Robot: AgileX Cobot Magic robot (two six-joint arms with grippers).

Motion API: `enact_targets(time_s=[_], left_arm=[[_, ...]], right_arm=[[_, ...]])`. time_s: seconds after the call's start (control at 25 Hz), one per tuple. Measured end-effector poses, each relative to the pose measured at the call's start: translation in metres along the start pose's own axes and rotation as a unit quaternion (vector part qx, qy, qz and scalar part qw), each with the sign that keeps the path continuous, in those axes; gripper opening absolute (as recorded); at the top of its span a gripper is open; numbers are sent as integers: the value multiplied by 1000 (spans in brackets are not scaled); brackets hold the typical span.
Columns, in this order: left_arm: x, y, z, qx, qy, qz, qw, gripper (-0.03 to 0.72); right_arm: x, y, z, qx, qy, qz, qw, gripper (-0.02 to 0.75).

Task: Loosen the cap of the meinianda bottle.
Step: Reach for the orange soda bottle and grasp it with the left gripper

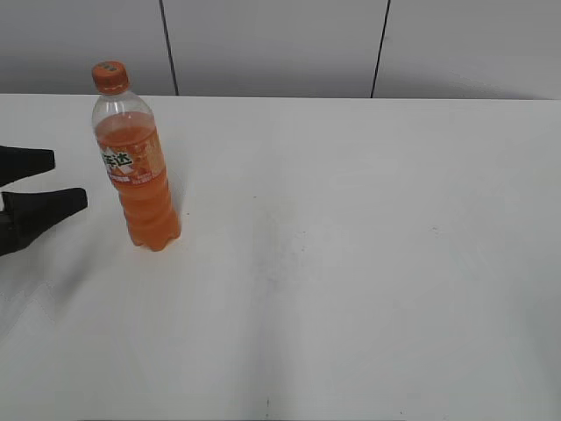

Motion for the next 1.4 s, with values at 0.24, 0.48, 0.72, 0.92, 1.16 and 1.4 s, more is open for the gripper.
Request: enact_targets(time_s=[0.24,0.48,0.72,0.92,1.16,1.4], left_arm=[[13,-17,-14,16,-5,-79,997,593],[22,-46,-20,16,-30,-128,991,591],[25,-77,-24,11,-36,-163,986,591],[18,-95,-31,11,-30,-187,982,589],[11,-108,-39,14,-19,-207,978,583],[9,-112,-40,15,-22,-214,976,507]], right_arm=[[0,0,0,0,0,0,1000,461],[0,0,0,0,0,0,1000,461],[0,0,0,0,0,0,1000,461],[0,0,0,0,0,0,1000,461],[0,0,0,0,0,0,1000,461],[0,0,0,0,0,0,1000,461]])
Point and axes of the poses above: a point on each arm's last joint axis where the gripper is mounted, y pointing back along that axis away from the gripper, x along the wrist's bending axis when the last joint is at zero, z = x × y, the point moved 7 cm from there along -y, pointing out along that axis toward the gripper, and after that the axes turned 12 degrees about -y, right-handed, at the moved point
